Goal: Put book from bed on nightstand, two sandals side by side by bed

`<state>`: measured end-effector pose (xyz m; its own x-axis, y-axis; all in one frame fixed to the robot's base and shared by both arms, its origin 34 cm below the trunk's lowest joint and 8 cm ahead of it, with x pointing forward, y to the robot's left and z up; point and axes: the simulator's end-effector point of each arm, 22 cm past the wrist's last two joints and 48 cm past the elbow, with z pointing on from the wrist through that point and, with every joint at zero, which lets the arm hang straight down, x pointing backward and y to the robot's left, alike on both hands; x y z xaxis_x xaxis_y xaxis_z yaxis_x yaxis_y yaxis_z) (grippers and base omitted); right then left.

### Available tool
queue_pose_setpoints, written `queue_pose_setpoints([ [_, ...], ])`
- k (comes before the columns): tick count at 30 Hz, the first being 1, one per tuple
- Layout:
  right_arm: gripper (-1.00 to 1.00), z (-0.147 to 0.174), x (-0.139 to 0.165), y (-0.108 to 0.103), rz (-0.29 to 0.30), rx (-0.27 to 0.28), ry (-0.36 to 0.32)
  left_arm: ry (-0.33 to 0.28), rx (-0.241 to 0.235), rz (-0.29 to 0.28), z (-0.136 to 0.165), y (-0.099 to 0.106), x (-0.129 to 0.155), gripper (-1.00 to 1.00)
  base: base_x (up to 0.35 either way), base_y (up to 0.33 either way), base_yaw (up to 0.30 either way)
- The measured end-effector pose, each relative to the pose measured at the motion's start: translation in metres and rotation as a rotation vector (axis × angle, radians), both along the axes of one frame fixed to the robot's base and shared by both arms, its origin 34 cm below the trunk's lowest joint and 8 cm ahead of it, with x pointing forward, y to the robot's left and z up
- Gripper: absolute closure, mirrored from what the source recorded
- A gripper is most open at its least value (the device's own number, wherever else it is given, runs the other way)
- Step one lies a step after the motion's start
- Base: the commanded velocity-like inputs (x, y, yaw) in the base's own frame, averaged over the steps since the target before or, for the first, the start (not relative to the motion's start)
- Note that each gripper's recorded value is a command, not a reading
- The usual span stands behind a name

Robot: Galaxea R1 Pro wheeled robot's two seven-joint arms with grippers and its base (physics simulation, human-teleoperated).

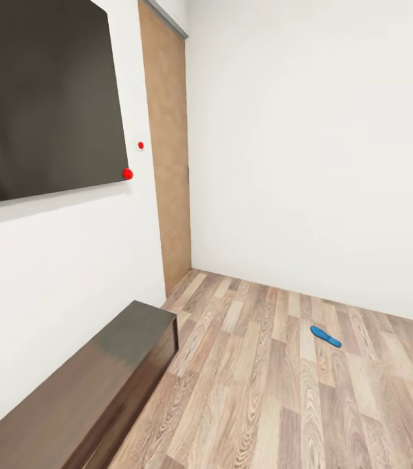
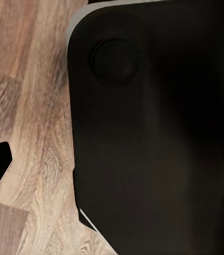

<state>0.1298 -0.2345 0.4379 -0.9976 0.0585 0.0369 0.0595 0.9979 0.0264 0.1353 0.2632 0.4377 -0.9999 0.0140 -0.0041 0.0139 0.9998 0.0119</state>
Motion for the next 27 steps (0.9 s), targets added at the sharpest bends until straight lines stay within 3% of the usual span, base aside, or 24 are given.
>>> queue_pose_setpoints([
  [27, -1.00, 0.0000, 0.0000, 0.0000, 0.000, 0.000, 0.000, -0.003, 0.000, -0.001, 0.0000, 0.0000, 0.0015, -1.00, 0.000, 0.000, -0.295],
])
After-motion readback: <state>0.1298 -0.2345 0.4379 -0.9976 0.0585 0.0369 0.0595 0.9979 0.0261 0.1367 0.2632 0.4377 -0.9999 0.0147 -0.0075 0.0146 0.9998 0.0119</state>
